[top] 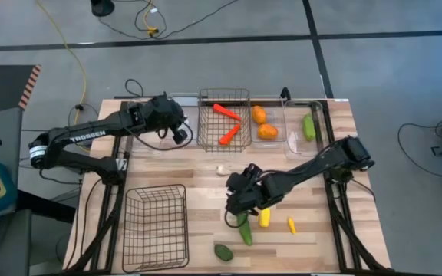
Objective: Sort produce into baskets
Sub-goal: Put the bottom white garlic into the middle left transparent bin, then put the white garlic into the middle left transparent bin
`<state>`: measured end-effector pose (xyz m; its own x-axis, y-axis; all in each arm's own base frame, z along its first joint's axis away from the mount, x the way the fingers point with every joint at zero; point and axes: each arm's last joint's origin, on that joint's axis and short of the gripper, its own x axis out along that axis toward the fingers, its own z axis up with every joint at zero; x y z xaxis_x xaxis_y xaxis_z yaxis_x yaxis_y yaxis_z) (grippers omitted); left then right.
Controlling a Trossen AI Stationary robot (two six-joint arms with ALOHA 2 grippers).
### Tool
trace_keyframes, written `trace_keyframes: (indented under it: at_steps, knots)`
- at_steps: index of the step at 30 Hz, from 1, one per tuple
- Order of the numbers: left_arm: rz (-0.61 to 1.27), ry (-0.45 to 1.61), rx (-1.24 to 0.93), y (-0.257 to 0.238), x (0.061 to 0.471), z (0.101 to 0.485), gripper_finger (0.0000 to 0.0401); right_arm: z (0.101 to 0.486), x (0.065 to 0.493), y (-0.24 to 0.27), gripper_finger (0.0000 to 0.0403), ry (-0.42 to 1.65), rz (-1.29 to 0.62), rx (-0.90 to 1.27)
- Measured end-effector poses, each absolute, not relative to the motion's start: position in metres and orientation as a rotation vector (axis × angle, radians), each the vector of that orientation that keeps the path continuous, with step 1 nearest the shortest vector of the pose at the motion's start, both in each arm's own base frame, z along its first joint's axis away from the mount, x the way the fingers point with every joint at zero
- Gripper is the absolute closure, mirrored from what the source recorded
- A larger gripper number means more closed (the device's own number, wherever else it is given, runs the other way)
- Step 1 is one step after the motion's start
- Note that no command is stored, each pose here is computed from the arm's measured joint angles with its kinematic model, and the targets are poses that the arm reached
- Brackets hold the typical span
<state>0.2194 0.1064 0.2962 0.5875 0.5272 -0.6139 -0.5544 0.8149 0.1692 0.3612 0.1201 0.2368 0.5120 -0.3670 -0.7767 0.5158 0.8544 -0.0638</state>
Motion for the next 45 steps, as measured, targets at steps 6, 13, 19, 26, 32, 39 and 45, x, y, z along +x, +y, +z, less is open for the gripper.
trace_keyframes:
  at_steps: [6, 13, 19, 26, 32, 39, 45]
  knots:
    - [0.669, 0.758, -0.069, 0.119, 0.212, 0.291, 0.039, 0.205, 0.38, 0.108, 0.0024, 0.95, -0.554, 0.213]
    - [0.681, 0.794, -0.055, 0.124, 0.215, 0.284, 0.0362, 0.176, 0.394, 0.088, 0.004, 1.014, -0.604, 0.228]
    - [0.697, 0.828, -0.048, 0.131, 0.225, 0.273, 0.0284, 0.175, 0.398, 0.073, 0.0054, 1.009, -0.633, 0.255]
    - [0.666, 0.892, -0.066, 0.135, 0.235, 0.256, 0.0233, 0.175, 0.402, 0.057, 0.0075, 1.008, -0.649, 0.298]
    - [0.661, 0.902, -0.059, 0.136, 0.236, 0.254, 0.023, 0.177, 0.408, 0.044, 0.0082, 0.961, -0.658, 0.343]
    - [0.659, 0.899, -0.053, 0.136, 0.236, 0.255, 0.023, 0.177, 0.411, 0.029, 0.0082, 0.958, -0.662, 0.391]
    - [0.659, 0.898, -0.053, 0.136, 0.236, 0.256, 0.023, 0.178, 0.415, 0.02, 0.0082, 0.947, -0.637, 0.446]
